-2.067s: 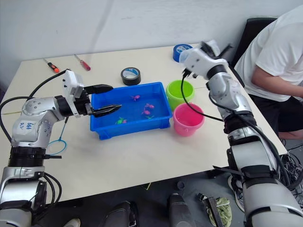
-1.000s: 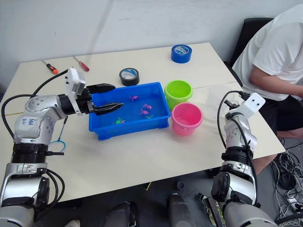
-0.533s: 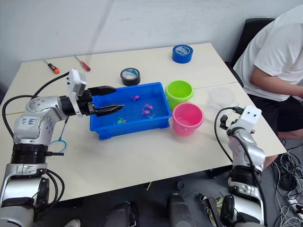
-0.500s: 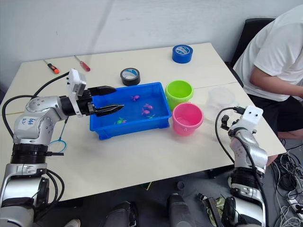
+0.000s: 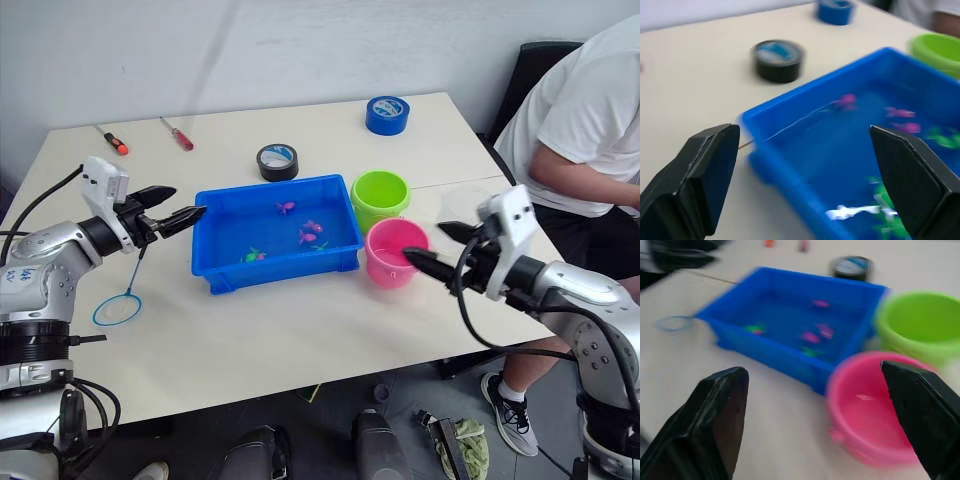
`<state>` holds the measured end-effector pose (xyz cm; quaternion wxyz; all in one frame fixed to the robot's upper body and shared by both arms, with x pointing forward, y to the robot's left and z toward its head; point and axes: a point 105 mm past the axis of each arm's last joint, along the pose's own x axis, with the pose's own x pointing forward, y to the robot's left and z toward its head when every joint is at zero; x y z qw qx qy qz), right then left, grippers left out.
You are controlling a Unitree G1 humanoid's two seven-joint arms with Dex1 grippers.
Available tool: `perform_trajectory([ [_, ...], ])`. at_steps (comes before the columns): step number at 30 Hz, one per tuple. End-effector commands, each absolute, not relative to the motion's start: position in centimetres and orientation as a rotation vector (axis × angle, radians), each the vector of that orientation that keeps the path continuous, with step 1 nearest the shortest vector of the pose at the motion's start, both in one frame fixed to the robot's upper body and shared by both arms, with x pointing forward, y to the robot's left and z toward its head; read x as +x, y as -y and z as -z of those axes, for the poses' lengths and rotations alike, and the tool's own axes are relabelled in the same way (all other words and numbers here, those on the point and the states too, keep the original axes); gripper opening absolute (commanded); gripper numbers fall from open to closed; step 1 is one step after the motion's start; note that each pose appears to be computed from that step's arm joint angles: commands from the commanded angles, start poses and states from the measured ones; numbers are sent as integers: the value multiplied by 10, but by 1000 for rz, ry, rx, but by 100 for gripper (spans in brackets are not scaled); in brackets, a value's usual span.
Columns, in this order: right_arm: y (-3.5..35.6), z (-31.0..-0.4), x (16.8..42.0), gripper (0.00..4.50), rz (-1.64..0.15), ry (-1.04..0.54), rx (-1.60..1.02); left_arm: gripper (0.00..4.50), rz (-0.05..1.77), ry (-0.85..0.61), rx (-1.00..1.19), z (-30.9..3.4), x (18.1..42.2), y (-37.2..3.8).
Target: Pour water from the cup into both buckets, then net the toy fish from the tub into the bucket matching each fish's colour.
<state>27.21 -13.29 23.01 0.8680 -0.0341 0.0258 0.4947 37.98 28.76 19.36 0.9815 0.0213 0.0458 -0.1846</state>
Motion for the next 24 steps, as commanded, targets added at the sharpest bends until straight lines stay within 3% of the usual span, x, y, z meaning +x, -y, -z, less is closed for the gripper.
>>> perform_trajectory([
  [1,101,-248,256,447,-1228,43,-91,450,172,-115,32,-187,376,-332],
  [11,77,-250,260,447,-1316,89,-60,450,-21,-276,-35,-120,365,-366],
  [19,70,-248,255,447,-1371,88,-84,450,11,-369,-78,-82,368,-351],
  [24,64,-244,248,447,-1423,84,-158,450,32,-450,4,-62,371,-345],
])
